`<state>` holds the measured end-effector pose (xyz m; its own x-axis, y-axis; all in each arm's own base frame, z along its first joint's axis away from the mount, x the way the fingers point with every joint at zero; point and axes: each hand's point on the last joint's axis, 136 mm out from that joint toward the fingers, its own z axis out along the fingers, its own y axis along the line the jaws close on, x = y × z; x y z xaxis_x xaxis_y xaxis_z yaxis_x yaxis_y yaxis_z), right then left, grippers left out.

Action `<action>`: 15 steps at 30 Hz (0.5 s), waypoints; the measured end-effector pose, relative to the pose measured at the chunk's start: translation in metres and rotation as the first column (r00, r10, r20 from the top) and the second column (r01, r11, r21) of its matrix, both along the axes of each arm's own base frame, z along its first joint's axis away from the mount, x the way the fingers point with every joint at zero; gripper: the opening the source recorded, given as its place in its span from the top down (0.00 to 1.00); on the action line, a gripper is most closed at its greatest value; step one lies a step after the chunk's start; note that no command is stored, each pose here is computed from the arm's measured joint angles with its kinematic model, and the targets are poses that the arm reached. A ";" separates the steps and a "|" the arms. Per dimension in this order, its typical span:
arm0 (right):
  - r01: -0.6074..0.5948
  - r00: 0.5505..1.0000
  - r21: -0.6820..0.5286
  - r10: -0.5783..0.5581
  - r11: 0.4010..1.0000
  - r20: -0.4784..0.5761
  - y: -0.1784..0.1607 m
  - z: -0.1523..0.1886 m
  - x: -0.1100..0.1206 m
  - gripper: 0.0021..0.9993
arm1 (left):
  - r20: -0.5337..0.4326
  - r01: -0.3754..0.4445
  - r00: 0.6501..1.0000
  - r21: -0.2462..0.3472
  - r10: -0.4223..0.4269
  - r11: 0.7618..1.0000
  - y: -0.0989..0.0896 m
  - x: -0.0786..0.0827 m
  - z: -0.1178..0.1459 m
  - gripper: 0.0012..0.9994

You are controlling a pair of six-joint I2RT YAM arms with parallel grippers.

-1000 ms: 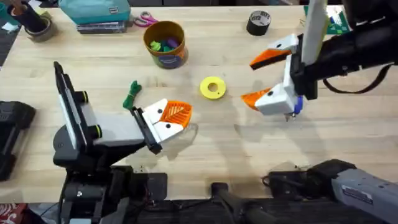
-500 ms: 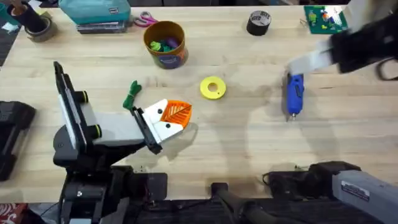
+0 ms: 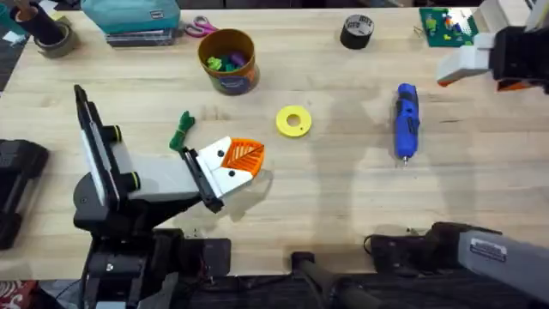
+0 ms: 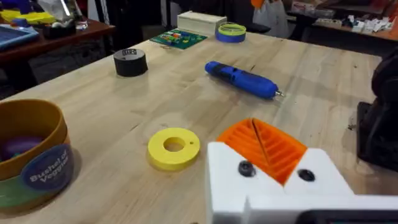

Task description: Pick up the gripper from the table and insert it into the empty holder that is missing its gripper. Then pick up a screw, insert it into the mounting hole, and use the screwdriver to tighten it. Finally, clean up the table by picking up the vegetable and placing it into the bucket.

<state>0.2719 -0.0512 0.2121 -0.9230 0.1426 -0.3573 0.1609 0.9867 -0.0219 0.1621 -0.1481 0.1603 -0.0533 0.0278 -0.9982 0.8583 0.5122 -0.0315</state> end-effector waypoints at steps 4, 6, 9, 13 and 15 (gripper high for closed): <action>0.006 1.000 0.075 -0.004 0.997 -0.027 0.000 -0.020 0.018 0.00 | 0.000 0.000 1.000 0.000 0.000 1.000 0.000 0.000 0.000 0.99; 0.003 1.000 0.098 0.000 0.995 -0.029 0.001 -0.030 0.026 0.00 | 0.000 0.000 1.000 0.000 0.000 1.000 0.000 0.000 0.000 0.99; -0.004 1.000 0.119 0.007 0.993 -0.028 0.002 -0.053 0.036 0.00 | -0.001 0.000 1.000 0.000 0.000 1.000 0.000 0.000 0.000 0.99; -0.004 0.998 0.138 0.012 0.990 -0.061 0.004 -0.093 0.039 0.00 | 0.000 0.000 1.000 0.000 0.000 1.000 0.000 0.000 0.000 0.99; 0.000 0.996 0.145 0.013 0.989 -0.090 0.004 -0.111 0.037 0.00 | 0.000 0.000 1.000 0.000 0.000 1.000 0.000 0.000 0.000 0.99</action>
<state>0.3087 -0.0469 0.1006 -0.9516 0.1808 -0.2484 0.1585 0.9815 0.1073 0.1621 -0.1480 0.1603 -0.0536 0.0277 -0.9982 0.8581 0.5125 -0.0318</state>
